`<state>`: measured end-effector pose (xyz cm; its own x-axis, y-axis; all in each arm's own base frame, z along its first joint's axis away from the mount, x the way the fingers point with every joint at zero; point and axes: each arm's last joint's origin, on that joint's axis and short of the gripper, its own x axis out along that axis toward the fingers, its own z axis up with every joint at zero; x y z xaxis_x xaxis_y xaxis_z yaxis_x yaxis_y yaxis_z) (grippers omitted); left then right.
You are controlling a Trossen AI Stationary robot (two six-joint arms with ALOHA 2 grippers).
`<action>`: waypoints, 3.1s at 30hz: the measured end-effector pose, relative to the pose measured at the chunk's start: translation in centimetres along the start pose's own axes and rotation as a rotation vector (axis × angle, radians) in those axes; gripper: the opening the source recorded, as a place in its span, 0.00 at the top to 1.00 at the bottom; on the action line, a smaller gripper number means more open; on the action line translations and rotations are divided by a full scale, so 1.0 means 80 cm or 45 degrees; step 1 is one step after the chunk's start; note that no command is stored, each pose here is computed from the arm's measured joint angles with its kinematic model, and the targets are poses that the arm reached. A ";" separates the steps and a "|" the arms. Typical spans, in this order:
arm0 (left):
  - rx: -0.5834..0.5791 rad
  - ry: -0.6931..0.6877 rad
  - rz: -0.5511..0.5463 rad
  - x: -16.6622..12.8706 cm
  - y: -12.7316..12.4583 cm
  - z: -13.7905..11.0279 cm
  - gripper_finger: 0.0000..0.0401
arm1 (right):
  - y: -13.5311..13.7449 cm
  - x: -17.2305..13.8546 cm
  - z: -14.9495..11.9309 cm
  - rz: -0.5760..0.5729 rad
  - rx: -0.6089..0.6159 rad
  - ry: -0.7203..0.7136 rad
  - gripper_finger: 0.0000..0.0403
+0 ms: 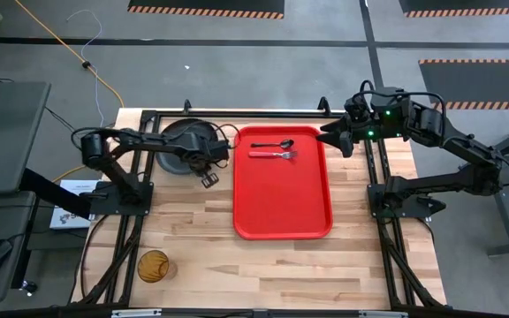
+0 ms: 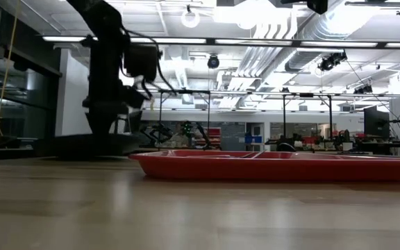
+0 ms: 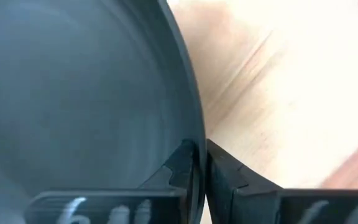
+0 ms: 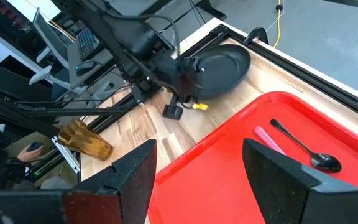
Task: Pick and place plate/cup/fork/spoon on tray
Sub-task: Put the black plate to the bottom of the pink fork on the red tray
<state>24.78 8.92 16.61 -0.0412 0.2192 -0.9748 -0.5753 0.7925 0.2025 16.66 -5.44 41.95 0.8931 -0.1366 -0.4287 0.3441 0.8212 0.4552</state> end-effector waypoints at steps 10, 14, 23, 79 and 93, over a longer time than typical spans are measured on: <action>-0.030 -0.327 -0.085 -0.110 0.016 0.008 0.99 | 0.000 0.000 0.001 -0.022 -0.002 -0.021 0.43; 0.073 -0.522 -0.131 -0.172 0.002 0.026 0.99 | 0.001 0.000 0.006 -0.041 -0.009 -0.087 0.43; 0.431 -0.756 -0.082 -0.249 -0.081 0.060 1.00 | 0.004 -0.002 0.014 -0.037 -0.048 -0.185 0.43; 1.335 -0.763 -0.105 -0.256 -0.160 0.054 1.00 | 0.004 -0.004 0.022 -0.088 0.005 -0.303 0.43; 1.498 -0.690 -0.096 -0.139 -0.305 0.062 1.00 | 0.007 -0.023 0.018 -0.065 -0.035 -0.318 0.43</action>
<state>43.32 -10.02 23.00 0.4525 0.1339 -0.8817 0.5085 0.7735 0.3784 15.62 -5.54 44.07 0.9199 -0.3078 -0.2428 0.3853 0.8242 0.4149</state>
